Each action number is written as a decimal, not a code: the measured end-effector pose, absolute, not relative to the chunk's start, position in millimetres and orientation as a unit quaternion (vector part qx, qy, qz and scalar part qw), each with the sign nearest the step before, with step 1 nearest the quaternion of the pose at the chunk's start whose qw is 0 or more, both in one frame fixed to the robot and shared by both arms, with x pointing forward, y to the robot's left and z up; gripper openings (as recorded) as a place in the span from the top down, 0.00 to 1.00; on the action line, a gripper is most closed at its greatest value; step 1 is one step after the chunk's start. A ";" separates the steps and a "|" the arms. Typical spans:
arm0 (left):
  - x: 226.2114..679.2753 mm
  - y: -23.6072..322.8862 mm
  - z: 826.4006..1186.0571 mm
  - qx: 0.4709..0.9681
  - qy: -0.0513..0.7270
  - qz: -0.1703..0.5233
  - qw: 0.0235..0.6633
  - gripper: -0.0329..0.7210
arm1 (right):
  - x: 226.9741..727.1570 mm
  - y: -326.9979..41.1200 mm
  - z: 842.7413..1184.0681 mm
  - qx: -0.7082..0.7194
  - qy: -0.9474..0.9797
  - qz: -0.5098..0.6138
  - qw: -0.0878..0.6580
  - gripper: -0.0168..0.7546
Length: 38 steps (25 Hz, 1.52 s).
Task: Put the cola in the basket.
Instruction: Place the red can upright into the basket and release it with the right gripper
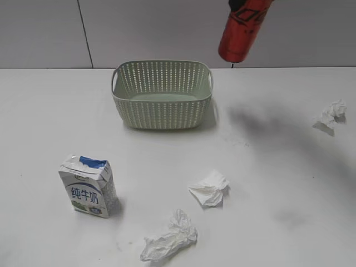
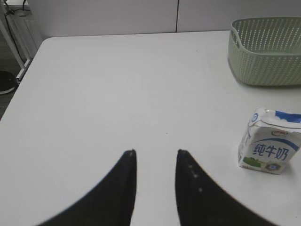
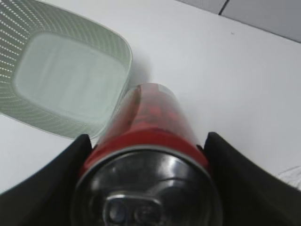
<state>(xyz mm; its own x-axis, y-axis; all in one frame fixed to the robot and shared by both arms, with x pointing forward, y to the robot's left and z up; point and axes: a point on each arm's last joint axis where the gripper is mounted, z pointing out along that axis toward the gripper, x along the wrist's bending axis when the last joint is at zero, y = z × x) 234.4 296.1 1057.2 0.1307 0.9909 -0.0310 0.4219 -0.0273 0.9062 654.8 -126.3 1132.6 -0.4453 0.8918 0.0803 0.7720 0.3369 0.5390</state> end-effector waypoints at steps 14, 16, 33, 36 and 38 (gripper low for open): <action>234.4 296.1 1057.2 0.628 0.562 0.345 0.413 0.65 | 666.0 -24.1 1068.9 0.404 0.875 0.252 0.090 0.30; 234.4 296.1 1057.2 0.628 0.562 0.345 0.413 0.65 | 668.5 -18.0 1053.4 0.401 0.880 0.241 0.081 0.30; 234.4 296.1 1057.2 0.628 0.562 0.345 0.413 0.65 | 679.5 -5.4 988.2 0.408 0.889 0.207 0.026 0.30; 234.4 296.1 1057.2 0.628 0.562 0.345 0.413 0.65 | 679.7 -5.2 988.3 0.408 0.889 0.209 0.026 0.30; 234.4 296.1 1057.2 0.628 0.562 0.345 0.413 0.65 | 679.7 -5.2 988.3 0.409 0.888 0.209 0.026 0.29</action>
